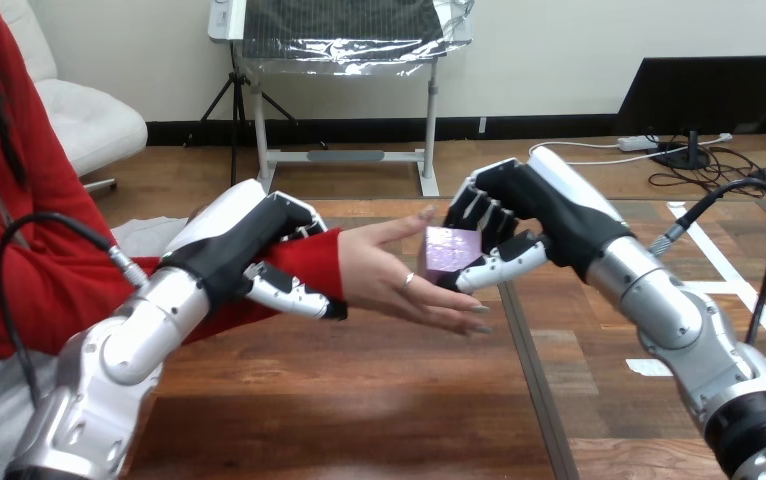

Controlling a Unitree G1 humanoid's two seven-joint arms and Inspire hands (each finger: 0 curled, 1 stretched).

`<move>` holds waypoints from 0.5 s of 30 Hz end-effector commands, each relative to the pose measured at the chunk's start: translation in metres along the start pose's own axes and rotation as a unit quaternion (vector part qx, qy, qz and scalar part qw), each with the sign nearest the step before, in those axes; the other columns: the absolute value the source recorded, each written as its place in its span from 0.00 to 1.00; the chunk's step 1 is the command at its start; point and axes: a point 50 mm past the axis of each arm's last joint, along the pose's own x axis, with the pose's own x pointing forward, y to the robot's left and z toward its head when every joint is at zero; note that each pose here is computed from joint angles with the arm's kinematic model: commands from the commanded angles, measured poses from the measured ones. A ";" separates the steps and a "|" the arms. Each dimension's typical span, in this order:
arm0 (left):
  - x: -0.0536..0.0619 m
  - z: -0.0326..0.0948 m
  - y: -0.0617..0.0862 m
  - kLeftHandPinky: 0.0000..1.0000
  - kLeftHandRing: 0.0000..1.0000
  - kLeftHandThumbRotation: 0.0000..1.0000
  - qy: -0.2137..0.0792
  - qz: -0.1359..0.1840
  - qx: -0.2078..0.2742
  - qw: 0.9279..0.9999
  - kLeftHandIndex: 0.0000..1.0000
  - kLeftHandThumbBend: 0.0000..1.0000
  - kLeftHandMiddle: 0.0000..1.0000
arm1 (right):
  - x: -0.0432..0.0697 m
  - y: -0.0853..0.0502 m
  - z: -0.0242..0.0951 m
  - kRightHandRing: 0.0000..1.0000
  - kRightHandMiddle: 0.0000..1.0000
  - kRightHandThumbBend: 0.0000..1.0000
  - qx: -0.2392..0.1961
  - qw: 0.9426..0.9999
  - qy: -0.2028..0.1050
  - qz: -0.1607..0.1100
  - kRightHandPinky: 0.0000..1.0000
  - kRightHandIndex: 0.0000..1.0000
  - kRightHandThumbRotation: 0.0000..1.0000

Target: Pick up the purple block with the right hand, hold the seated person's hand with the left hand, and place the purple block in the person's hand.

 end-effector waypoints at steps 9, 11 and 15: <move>0.035 0.076 0.031 0.33 0.38 0.00 -0.159 0.079 -0.036 0.983 0.43 0.67 0.42 | 0.013 -0.021 0.040 0.33 0.38 0.82 0.002 0.995 -0.086 -0.042 0.28 0.43 0.00; 0.037 0.077 0.028 0.33 0.38 0.00 -0.161 0.077 -0.038 0.983 0.43 0.68 0.42 | 0.013 -0.021 0.041 0.32 0.38 0.82 0.003 0.995 -0.089 -0.040 0.28 0.43 0.00; 0.039 0.079 0.025 0.33 0.38 0.00 -0.162 0.074 -0.038 0.983 0.43 0.68 0.43 | 0.013 -0.020 0.042 0.32 0.38 0.82 0.005 0.995 -0.091 -0.039 0.28 0.43 0.00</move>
